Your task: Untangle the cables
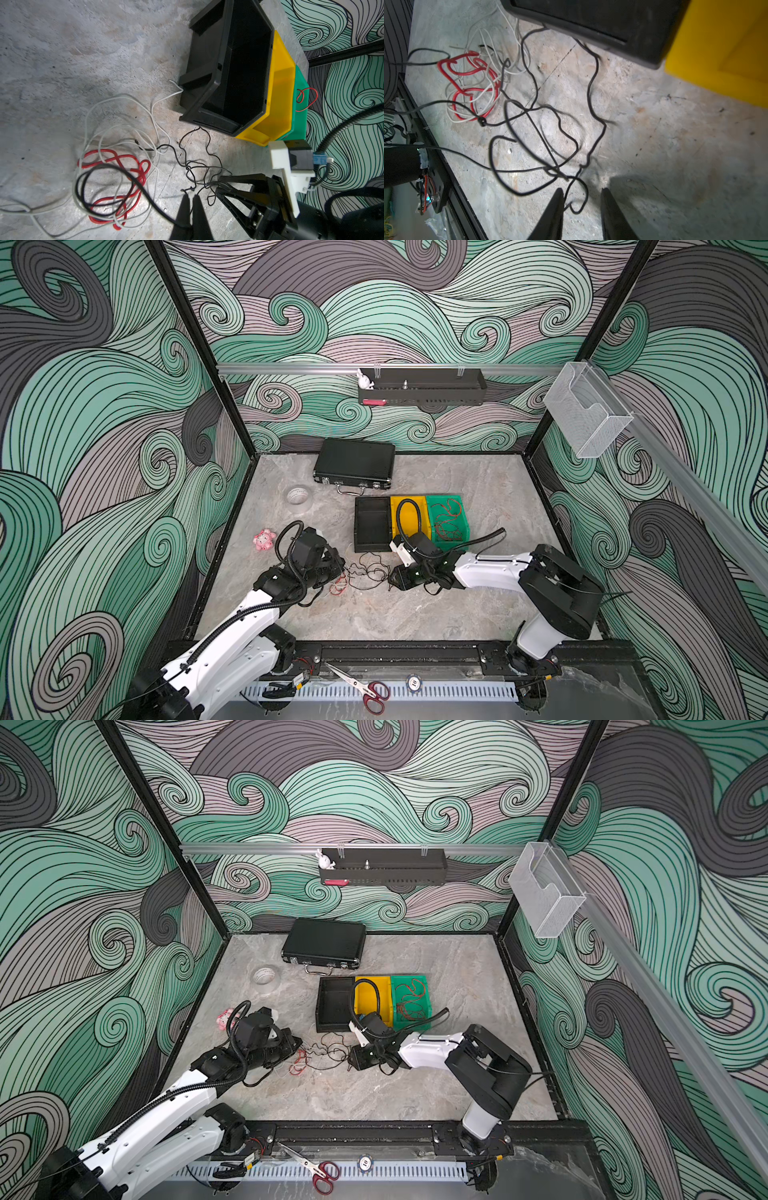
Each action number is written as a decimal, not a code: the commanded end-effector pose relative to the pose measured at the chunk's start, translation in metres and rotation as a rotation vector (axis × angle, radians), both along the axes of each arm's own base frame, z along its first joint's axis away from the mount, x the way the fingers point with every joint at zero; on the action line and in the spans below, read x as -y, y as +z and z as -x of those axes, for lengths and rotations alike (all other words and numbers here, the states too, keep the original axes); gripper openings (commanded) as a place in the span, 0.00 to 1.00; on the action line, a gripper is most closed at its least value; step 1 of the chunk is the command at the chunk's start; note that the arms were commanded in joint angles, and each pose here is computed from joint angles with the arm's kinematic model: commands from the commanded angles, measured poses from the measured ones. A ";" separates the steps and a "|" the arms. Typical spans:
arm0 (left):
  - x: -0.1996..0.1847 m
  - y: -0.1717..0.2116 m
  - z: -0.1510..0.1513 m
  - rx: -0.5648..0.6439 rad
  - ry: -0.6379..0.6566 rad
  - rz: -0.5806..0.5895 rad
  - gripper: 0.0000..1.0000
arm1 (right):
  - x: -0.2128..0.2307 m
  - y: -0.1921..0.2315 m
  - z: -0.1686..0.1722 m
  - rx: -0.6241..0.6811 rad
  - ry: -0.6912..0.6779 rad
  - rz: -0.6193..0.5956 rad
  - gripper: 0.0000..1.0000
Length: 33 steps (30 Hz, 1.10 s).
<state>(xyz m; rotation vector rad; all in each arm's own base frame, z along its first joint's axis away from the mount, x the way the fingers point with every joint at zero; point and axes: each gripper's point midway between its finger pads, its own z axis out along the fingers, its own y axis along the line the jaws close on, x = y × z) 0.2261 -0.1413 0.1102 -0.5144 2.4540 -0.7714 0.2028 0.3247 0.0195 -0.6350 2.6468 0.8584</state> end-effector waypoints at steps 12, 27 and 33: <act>-0.016 0.005 -0.002 0.004 0.052 -0.037 0.00 | 0.007 0.017 -0.005 0.049 -0.012 0.016 0.05; -0.046 0.008 -0.005 -0.014 0.185 -0.045 0.00 | 0.100 0.090 -0.025 0.183 -0.189 0.002 0.08; -0.050 0.009 -0.005 -0.019 0.195 -0.058 0.00 | 0.107 0.114 -0.022 0.230 -0.203 -0.020 0.06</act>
